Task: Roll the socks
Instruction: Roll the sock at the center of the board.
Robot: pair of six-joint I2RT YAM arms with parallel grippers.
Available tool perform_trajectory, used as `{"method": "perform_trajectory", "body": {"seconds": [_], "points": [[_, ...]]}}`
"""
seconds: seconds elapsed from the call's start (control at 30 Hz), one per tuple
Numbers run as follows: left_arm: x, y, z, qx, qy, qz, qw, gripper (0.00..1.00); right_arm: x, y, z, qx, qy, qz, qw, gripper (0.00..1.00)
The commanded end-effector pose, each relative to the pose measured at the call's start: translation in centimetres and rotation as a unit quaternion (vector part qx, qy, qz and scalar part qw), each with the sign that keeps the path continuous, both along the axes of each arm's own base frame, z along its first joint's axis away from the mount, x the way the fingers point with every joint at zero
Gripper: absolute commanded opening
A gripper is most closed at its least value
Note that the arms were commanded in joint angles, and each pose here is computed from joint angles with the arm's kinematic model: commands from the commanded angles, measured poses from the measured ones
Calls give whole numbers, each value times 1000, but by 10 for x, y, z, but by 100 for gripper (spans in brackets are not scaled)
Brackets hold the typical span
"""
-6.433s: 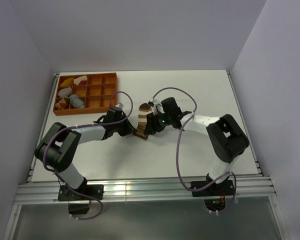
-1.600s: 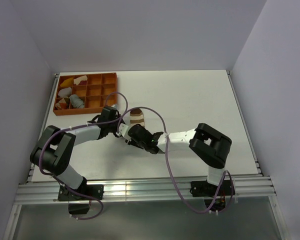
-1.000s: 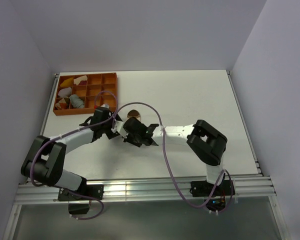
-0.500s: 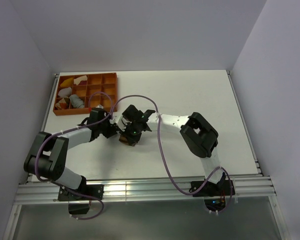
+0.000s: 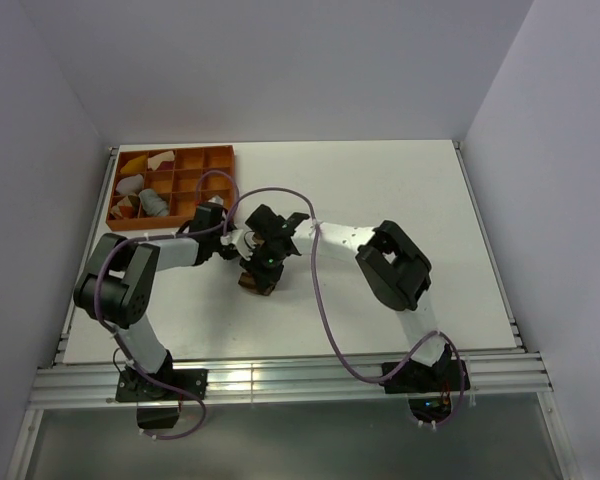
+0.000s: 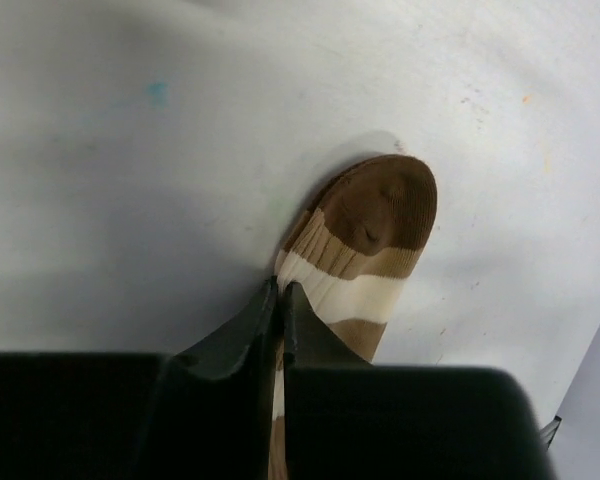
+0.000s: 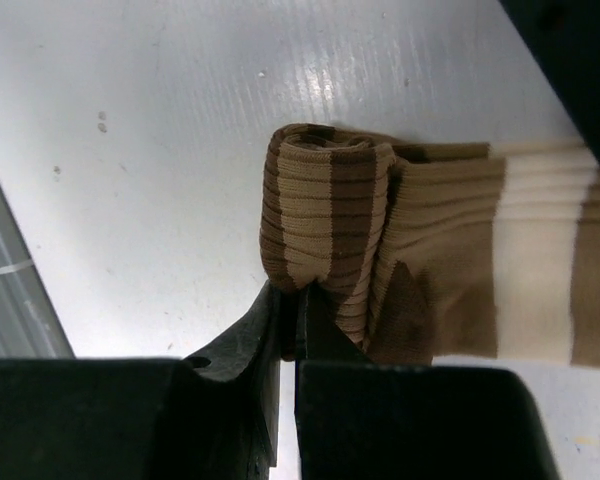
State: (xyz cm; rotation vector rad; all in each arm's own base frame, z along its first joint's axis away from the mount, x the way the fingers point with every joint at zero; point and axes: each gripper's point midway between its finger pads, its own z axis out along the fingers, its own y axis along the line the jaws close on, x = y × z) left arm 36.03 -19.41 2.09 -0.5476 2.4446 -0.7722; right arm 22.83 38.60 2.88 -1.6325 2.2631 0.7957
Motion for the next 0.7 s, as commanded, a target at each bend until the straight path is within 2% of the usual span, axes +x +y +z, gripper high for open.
{"method": "perform_trajectory", "body": {"seconds": [0.0,0.13,0.33,0.47,0.53,0.63,0.67], "points": [[1,-8,-10,18,-6,-30,999,4,-35,-18,-21,-36,103,24,994,0],[12,-15,-4,10,-32,-45,998,0,-40,-20,-17,-25,159,23,987,0],[20,-22,6,0,-54,-52,997,6,-25,-27,-20,1,228,-24,973,0],[21,-23,4,-2,-51,-54,997,8,-16,-35,-32,-17,251,-51,967,0],[20,-25,5,-9,-47,-54,997,13,-16,-34,-36,-19,260,-58,964,0],[21,-21,12,-5,-49,-39,998,28,-14,-35,-35,-4,276,-69,959,0],[22,-19,16,-2,-52,-34,998,39,-12,-36,-35,1,278,-77,958,0]]}}
